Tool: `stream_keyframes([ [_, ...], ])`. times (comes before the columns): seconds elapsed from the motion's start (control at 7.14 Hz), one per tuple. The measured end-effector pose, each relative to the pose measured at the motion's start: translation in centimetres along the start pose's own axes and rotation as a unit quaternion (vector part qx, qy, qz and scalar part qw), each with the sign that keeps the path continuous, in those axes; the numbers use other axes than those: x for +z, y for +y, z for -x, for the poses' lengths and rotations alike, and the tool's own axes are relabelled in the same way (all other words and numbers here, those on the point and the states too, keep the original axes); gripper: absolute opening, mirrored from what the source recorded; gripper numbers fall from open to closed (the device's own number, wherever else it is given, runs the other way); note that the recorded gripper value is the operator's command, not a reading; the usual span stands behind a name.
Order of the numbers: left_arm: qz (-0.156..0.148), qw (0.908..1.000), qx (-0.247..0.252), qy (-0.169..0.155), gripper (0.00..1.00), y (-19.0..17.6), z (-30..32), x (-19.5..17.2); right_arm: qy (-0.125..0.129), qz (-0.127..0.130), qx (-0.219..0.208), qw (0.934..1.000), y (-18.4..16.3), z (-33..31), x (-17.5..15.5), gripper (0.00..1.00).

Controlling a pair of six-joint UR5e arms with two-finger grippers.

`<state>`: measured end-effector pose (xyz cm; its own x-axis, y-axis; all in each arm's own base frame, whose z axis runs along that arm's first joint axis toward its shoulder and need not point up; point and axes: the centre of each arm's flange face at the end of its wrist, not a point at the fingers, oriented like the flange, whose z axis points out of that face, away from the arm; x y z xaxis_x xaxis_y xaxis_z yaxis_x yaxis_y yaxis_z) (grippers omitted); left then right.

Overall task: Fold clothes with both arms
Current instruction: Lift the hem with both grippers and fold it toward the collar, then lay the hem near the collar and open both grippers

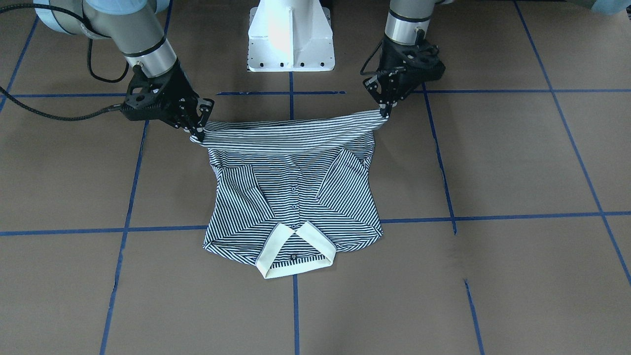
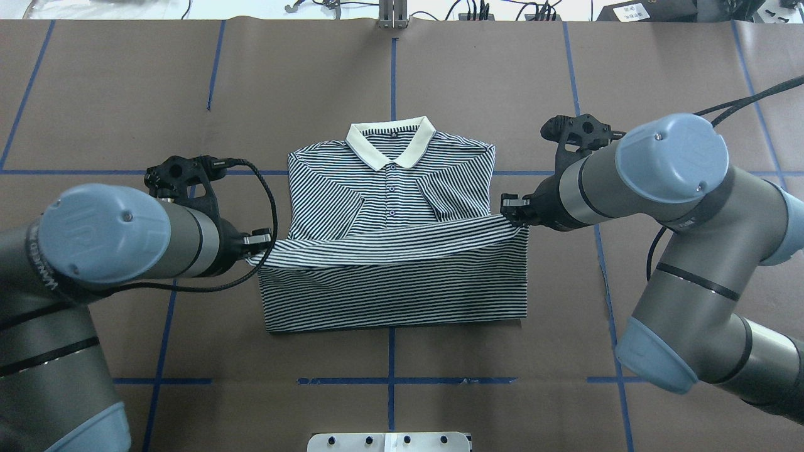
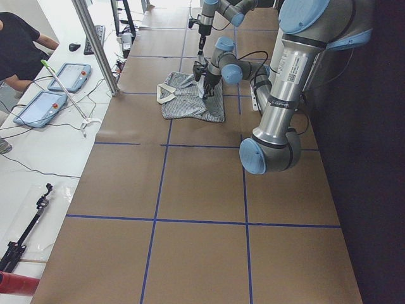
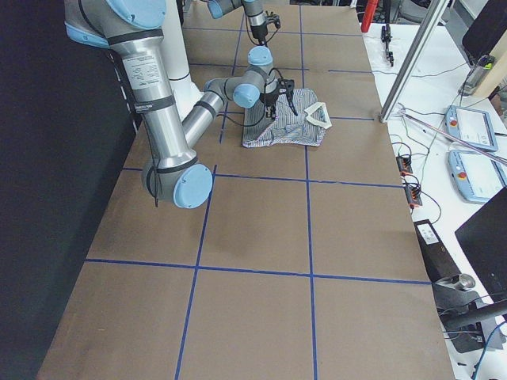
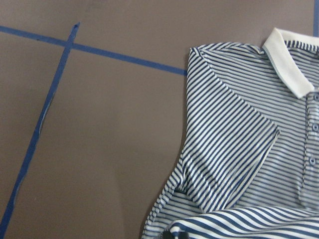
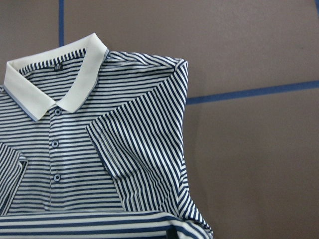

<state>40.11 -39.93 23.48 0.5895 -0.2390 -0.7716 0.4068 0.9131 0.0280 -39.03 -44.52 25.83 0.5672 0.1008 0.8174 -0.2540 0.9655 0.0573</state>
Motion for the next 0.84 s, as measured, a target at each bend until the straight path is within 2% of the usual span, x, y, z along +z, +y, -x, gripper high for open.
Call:
stream_keyframes([
  [0.42,-0.034,0.9991,-0.015,0.02,0.0,-5.5,0.3,6.6,-0.018,-0.03,0.011,0.9993,-6.8,0.0,6.1,0.0],
  [0.84,-0.045,0.9984,-0.021,0.027,0.0,-7.8,1.5,12.2,-0.008,-0.042,0.02,0.9989,-11.4,-0.3,10.3,0.0],
])
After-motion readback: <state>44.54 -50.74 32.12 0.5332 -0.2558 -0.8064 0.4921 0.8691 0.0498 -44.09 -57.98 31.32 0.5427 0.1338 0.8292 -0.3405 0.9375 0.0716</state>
